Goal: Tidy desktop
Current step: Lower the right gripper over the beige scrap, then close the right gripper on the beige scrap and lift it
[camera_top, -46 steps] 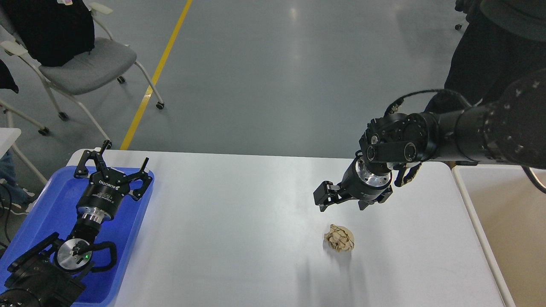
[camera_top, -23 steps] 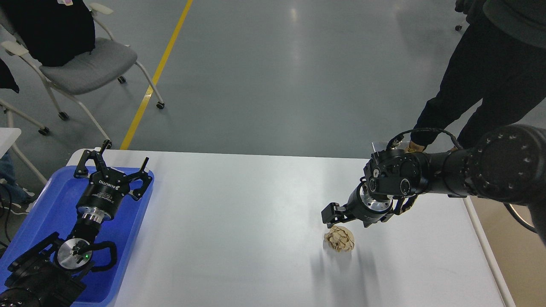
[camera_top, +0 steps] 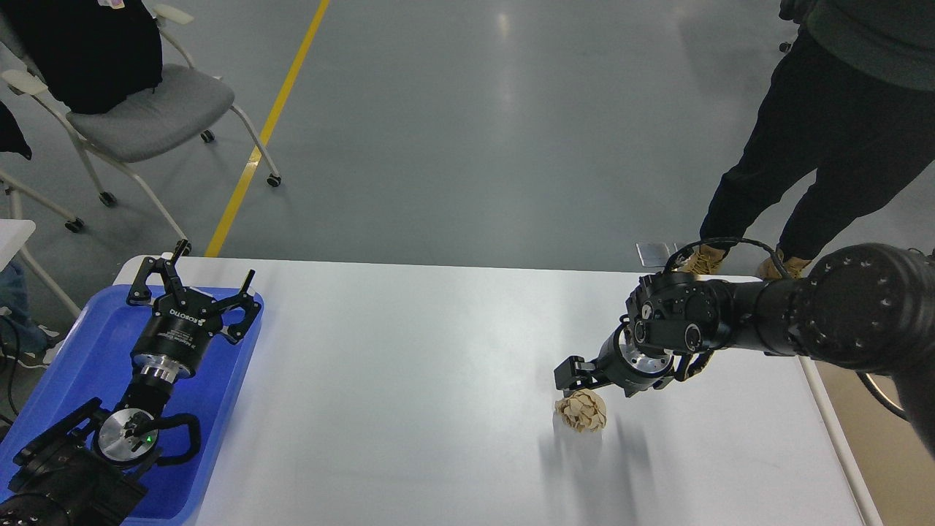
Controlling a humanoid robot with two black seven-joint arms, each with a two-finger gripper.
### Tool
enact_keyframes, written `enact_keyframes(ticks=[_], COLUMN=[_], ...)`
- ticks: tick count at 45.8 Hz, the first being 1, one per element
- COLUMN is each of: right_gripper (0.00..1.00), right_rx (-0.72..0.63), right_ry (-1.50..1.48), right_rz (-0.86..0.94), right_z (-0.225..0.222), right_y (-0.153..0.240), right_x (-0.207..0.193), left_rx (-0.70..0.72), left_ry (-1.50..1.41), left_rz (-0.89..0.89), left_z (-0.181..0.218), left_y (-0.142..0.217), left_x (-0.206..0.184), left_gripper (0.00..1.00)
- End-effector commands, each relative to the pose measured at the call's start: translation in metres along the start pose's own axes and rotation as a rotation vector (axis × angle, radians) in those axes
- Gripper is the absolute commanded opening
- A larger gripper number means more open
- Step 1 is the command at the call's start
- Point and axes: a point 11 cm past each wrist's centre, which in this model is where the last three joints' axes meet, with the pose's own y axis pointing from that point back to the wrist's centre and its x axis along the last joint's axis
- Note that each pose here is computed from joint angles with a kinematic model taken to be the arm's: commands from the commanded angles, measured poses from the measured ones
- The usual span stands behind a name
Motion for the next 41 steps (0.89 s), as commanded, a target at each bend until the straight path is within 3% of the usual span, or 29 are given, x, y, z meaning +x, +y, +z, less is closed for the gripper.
enact_keyframes(ticks=[1,41], right_gripper=[1.00,1.00], right_rx=[0.028,0.009], right_ry=[-0.020,-0.033], right_rz=[0.003,0.014], right_z=[-0.006,0.009], right_y=[-0.005,-0.022], right_x=[-0.002,-0.015], left_rx=[0.000,0.000], left_ry=[0.000,0.000], left_rz=[0.000,0.000], left_z=[0.000,0.000], left_y=[0.000,0.000], left_x=[0.000,0.000], left_gripper=[0.99,0.99])
